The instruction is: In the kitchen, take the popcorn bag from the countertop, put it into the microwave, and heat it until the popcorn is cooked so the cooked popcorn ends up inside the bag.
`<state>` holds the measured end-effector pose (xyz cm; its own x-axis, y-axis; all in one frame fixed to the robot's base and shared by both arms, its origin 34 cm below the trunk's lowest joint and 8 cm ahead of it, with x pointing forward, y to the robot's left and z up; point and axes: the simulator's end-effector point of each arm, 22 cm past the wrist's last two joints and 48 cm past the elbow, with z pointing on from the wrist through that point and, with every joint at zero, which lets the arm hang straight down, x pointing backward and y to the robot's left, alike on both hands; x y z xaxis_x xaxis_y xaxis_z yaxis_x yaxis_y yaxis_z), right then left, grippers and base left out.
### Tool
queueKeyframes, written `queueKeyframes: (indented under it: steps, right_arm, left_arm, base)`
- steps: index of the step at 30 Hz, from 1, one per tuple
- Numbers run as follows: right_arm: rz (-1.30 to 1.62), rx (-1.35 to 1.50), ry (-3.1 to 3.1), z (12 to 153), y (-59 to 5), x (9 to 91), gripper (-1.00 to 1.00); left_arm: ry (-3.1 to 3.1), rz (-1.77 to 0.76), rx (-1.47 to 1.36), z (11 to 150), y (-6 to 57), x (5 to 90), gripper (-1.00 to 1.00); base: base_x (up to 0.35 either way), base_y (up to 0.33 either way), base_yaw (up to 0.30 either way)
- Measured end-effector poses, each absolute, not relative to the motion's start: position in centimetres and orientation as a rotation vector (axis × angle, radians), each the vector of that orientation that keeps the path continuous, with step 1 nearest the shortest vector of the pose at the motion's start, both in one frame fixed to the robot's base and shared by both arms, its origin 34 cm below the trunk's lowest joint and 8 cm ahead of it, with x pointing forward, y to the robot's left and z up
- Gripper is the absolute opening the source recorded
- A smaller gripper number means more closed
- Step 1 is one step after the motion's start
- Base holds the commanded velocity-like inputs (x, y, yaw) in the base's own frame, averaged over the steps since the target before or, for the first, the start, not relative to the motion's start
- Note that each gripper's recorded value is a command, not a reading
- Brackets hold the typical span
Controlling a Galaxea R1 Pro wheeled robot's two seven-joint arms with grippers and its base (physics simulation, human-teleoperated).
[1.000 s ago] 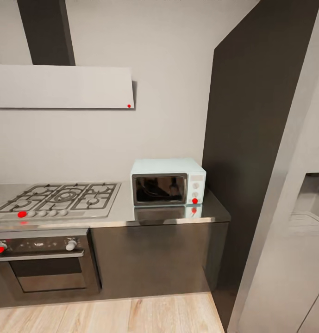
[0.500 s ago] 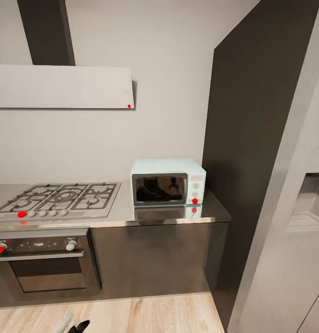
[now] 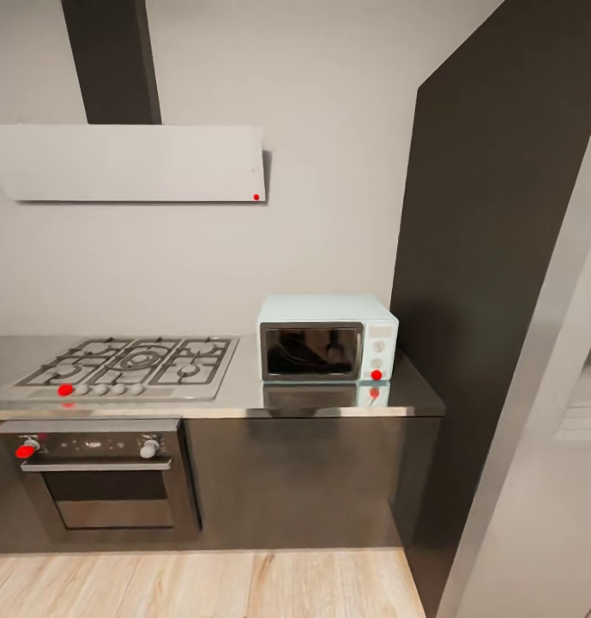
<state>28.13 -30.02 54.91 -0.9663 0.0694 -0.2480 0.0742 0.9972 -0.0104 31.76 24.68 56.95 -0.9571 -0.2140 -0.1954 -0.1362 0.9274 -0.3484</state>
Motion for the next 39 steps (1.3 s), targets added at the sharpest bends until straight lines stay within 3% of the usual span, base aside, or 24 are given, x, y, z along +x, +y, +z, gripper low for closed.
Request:
queueKeyframes:
  steps: [14, 21, 36, 39]
  right_arm:
    - [-0.03, 0.109, 2.889, 54.9, -30.1, 28.1, 1.0]
    - [-0.028, 0.11, 2.889, 54.9, -30.1, 28.1, 1.0]
    - [-0.028, 0.099, 2.899, 54.9, -30.1, 27.9, 1.0]
    - [-0.026, -0.109, 2.909, 54.8, -29.5, 27.7, 1.0]
  left_arm:
    - [2.922, -0.212, -0.307, 55.4, 26.1, 30.3, 1.0]
    - [2.93, -0.198, -0.307, 55.3, 25.6, 30.0, 1.0]
    - [2.931, -0.198, -0.304, 55.3, 25.6, 30.0, 1.0]
    - [2.931, -0.198, -0.303, 55.3, 25.6, 30.0, 1.0]
  base:
    - [0.0, 0.0, 0.269]
    - [0.0, 0.0, 0.252]
    - [0.0, 0.0, 0.014]
    - [0.0, 0.0, 0.0]
